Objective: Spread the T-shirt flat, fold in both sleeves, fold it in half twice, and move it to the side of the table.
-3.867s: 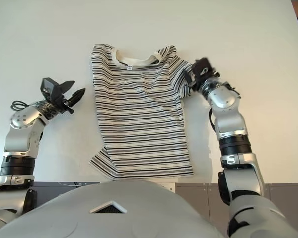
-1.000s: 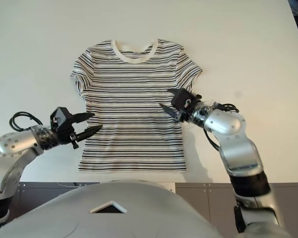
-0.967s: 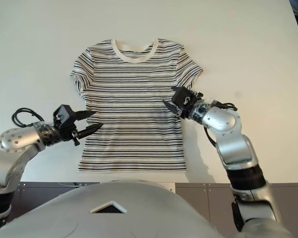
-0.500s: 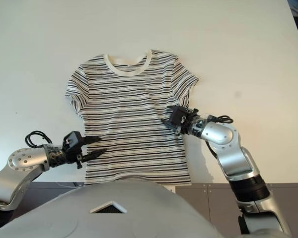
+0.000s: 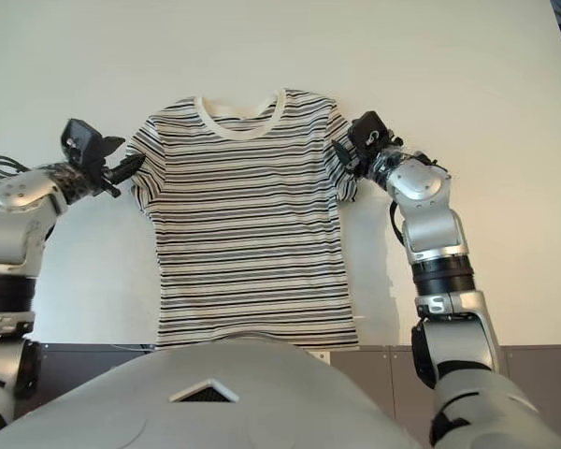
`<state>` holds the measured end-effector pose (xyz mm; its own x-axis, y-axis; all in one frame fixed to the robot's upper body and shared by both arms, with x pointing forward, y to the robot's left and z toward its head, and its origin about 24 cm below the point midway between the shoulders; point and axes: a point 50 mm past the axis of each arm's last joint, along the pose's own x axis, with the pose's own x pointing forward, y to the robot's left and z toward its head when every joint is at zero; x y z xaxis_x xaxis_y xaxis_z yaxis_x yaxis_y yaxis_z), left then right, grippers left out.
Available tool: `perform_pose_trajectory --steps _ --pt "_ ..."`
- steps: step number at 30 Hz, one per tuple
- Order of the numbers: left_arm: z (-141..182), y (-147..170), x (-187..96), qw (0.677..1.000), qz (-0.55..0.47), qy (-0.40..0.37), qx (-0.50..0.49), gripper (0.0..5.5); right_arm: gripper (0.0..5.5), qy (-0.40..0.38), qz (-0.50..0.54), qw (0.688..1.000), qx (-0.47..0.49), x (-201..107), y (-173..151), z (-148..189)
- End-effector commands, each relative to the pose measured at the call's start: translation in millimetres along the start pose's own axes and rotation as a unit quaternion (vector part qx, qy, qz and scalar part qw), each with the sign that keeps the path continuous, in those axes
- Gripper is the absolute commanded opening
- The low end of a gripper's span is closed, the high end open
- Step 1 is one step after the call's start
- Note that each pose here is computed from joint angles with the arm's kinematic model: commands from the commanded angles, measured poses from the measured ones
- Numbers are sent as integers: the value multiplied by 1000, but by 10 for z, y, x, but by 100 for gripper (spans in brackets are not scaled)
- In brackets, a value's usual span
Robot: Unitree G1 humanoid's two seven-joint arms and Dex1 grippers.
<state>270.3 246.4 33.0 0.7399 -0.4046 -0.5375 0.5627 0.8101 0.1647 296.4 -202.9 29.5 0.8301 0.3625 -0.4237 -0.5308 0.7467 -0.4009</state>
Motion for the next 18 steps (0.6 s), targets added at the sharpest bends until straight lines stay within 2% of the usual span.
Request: perform_pose_trajectory --steps 1,3,7,10,13,15,16,18 --pt "-209 90 249 996 -17 61 55 236 235 102 -16 994 -29 90 -4 -403" --pt "-200 159 341 995 -10 69 71 236 235 125 0 991 -45 97 75 -520" --pt "-11 313 423 994 15 47 94 236 235 121 20 990 -65 126 153 -525" --pt "173 367 398 995 29 -29 95 236 235 93 14 993 -67 125 150 -448" --pt "315 436 253 990 59 -107 74 236 235 -84 -72 994 -6 92 -40 81" --pt "339 573 5 981 125 -140 56 236 235 -160 -98 982 20 -12 -96 350" --pt "260 653 -144 974 177 -118 80 236 235 -179 -100 978 28 -59 -81 437" --pt "-33 707 -349 948 238 -12 209 236 235 -196 -99 975 39 -115 -14 541"
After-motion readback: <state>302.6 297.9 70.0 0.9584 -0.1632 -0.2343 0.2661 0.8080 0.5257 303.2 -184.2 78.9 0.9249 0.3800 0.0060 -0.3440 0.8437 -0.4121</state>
